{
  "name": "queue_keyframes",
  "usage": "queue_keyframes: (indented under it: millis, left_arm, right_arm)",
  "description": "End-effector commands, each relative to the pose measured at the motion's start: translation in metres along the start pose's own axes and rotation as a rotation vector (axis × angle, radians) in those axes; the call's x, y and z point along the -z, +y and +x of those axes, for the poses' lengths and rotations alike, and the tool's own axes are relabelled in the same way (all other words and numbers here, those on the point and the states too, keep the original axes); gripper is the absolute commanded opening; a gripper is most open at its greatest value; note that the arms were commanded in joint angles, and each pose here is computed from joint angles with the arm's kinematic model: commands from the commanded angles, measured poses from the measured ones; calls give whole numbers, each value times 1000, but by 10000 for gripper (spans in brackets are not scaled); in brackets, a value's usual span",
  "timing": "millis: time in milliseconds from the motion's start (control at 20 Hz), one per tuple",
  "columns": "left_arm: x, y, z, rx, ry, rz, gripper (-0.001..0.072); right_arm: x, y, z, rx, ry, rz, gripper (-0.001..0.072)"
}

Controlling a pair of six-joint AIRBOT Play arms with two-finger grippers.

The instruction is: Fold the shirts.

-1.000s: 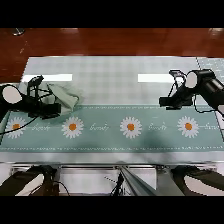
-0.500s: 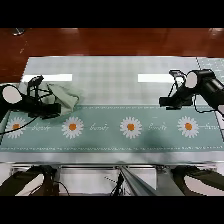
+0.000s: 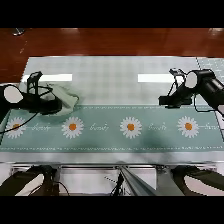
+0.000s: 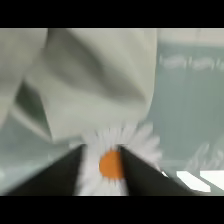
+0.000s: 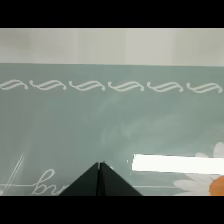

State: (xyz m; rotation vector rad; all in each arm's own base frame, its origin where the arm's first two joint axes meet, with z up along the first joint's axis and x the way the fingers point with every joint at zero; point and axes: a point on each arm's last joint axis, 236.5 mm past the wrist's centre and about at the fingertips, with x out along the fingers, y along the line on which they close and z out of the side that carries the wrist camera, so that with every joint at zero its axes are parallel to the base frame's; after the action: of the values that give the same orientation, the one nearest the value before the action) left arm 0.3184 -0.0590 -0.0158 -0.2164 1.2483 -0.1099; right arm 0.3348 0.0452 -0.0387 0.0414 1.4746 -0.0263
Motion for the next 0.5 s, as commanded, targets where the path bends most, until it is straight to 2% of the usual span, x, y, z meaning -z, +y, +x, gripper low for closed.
queue_keyframes:
  millis: [0, 100, 150, 250, 350, 450]
  left_arm:
    - [-66, 5, -5, -30, -260, 85, 704]
    - [-99, 36, -20, -166, -359, 165, 704]
    - [-117, 58, -31, -237, -421, 154, 704]
    - [-142, 88, -44, -259, -538, 36, 704]
    - [-139, 102, -20, -266, -490, 9, 703]
    - [-121, 110, 21, -285, -354, 68, 704]
  right_arm:
    - [-9, -2, 0, 7, -37, 66, 630]
    - [6, 10, -1, -45, 23, -50, 616]
    - [15, 13, -1, -57, 59, -70, 616]
    - [26, 17, -2, -52, 101, -81, 616]
    - [18, 32, -1, -64, 58, -86, 616]
    - [8, 50, -2, -95, 4, -79, 616]
